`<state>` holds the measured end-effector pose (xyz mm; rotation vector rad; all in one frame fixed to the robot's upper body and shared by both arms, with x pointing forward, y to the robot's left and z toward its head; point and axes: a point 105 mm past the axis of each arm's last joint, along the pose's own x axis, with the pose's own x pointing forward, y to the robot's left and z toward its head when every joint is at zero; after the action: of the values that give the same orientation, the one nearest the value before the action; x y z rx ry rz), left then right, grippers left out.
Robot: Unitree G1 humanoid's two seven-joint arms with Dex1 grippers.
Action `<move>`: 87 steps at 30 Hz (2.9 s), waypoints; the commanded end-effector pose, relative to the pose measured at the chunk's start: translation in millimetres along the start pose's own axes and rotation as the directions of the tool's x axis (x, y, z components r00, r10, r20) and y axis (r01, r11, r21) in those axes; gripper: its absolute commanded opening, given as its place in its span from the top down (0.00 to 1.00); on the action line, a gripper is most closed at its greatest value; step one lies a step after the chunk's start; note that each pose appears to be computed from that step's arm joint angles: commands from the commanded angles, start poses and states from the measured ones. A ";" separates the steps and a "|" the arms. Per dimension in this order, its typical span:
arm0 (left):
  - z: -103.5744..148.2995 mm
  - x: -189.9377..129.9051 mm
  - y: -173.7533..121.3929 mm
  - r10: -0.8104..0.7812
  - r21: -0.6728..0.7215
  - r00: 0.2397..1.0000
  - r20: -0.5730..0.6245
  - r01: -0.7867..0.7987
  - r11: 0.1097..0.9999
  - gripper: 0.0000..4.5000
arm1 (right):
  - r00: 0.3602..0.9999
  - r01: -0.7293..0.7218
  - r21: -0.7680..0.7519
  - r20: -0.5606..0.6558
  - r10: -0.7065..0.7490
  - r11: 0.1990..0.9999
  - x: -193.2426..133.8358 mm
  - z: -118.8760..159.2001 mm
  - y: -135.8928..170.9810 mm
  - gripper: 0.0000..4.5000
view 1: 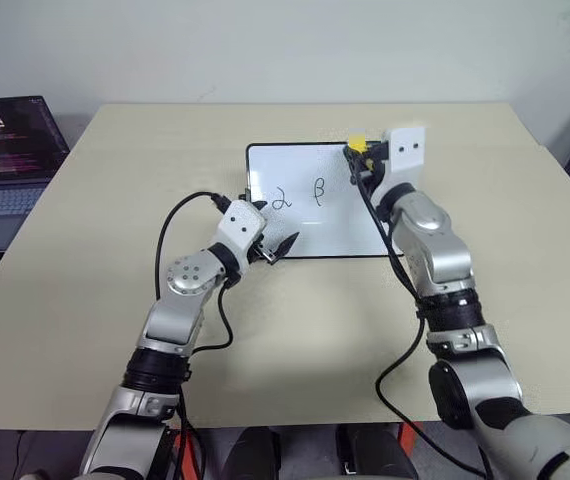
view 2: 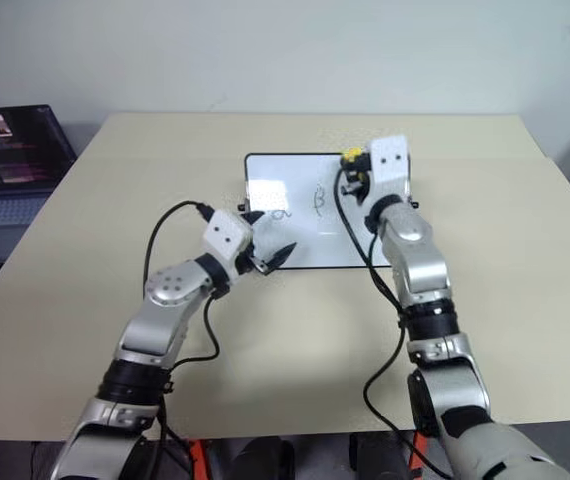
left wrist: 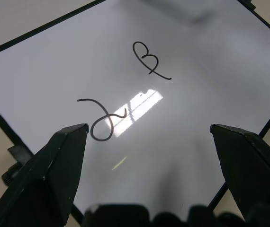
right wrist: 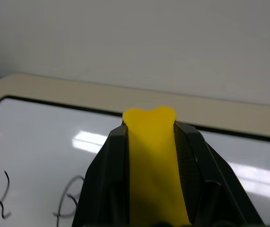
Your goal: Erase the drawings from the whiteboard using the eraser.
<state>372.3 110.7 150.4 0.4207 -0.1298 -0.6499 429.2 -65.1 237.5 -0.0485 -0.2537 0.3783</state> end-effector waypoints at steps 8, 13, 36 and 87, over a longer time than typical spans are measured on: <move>15.6 0.9 4.9 0.007 0.045 0.999 0.053 -0.010 0.999 0.00 | 0.997 -0.066 -0.007 0.048 0.067 0.998 10.9 -2.0 27.4 0.76; 17.0 -0.6 4.9 0.013 0.046 0.998 0.056 -0.016 0.999 0.00 | 0.997 -0.072 -0.029 -0.028 0.071 0.997 5.4 -29.6 28.9 0.76; 18.2 -4.8 9.9 0.043 0.040 0.997 0.057 -0.045 0.998 0.00 | 0.961 -0.096 -0.126 -0.271 0.059 0.987 -70.1 -88.0 0.5 0.76; 19.5 -8.6 11.4 0.068 0.032 0.996 0.050 -0.069 0.997 0.00 | 0.982 -0.137 -0.209 -0.155 0.106 0.968 -27.9 -38.2 12.8 0.76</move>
<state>367.4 121.9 158.1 0.4295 -0.1403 -0.5854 407.4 -66.8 161.0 -0.3353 -0.0630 0.4817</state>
